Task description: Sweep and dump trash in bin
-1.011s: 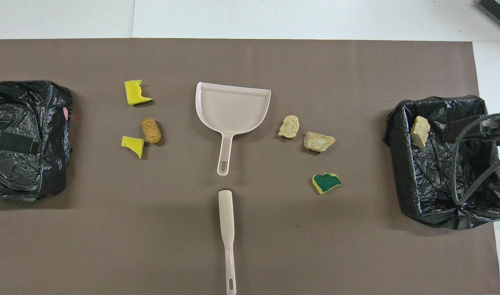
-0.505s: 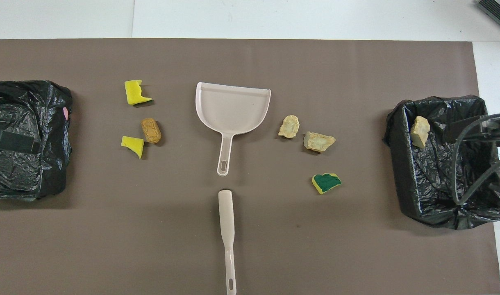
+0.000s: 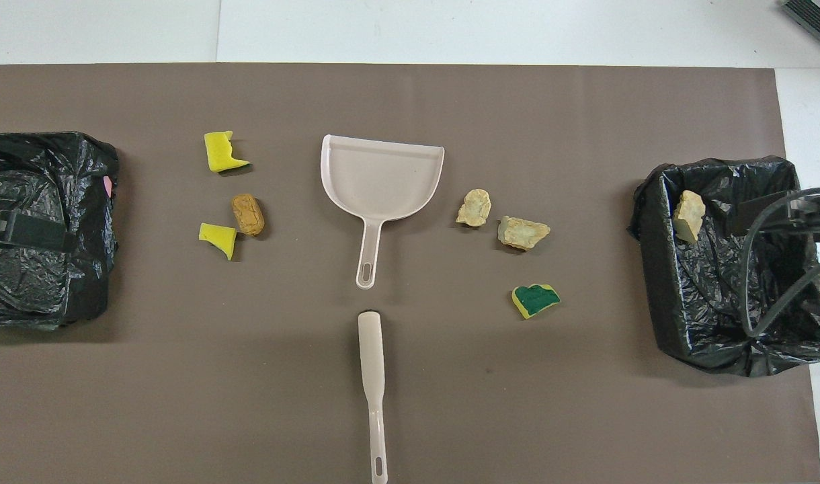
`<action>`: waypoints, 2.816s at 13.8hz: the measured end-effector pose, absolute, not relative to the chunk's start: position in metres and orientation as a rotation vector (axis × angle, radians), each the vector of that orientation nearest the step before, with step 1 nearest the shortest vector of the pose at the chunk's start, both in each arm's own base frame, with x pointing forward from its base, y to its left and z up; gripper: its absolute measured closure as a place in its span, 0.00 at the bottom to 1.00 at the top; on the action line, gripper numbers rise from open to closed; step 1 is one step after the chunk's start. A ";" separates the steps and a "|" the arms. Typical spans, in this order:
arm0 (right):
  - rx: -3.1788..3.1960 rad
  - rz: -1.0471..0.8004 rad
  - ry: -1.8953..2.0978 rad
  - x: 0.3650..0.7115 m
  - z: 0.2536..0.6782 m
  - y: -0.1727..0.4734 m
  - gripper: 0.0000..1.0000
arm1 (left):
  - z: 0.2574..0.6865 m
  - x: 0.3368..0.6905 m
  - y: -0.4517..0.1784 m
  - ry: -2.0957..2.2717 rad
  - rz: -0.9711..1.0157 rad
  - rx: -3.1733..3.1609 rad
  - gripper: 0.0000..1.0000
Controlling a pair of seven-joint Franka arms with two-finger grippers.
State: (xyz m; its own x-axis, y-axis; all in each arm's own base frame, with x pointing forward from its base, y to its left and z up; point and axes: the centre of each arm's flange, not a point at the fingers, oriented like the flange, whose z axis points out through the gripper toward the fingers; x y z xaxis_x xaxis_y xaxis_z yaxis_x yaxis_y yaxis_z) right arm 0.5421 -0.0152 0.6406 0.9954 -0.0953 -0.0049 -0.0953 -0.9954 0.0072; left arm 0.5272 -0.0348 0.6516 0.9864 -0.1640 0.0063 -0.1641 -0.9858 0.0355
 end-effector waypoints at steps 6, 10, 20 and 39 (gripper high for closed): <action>3.131 -0.012 -0.157 0.541 0.640 -0.018 0.00 | 0.623 0.516 -0.075 -0.226 -0.045 3.103 0.00; 3.130 -0.014 -0.157 0.540 0.639 -0.018 0.00 | 0.582 0.483 -0.148 -0.208 -0.059 3.117 0.00; 3.130 -0.020 -0.160 0.537 0.638 -0.018 0.00 | 0.503 0.358 -0.306 -0.138 -0.040 3.139 0.00; 3.129 -0.041 -0.154 0.528 0.634 -0.016 0.00 | 0.341 0.259 -0.392 -0.107 -0.093 3.181 0.04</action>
State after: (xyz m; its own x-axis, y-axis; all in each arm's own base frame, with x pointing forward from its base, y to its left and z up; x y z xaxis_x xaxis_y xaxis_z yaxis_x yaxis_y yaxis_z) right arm 0.5281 -0.0163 0.6336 0.9948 -0.0985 -0.0258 -0.0982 -0.9951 0.0098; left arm 0.2587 -0.3924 0.3406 0.9960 -0.0662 -0.0595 -0.0687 -0.9968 -0.0408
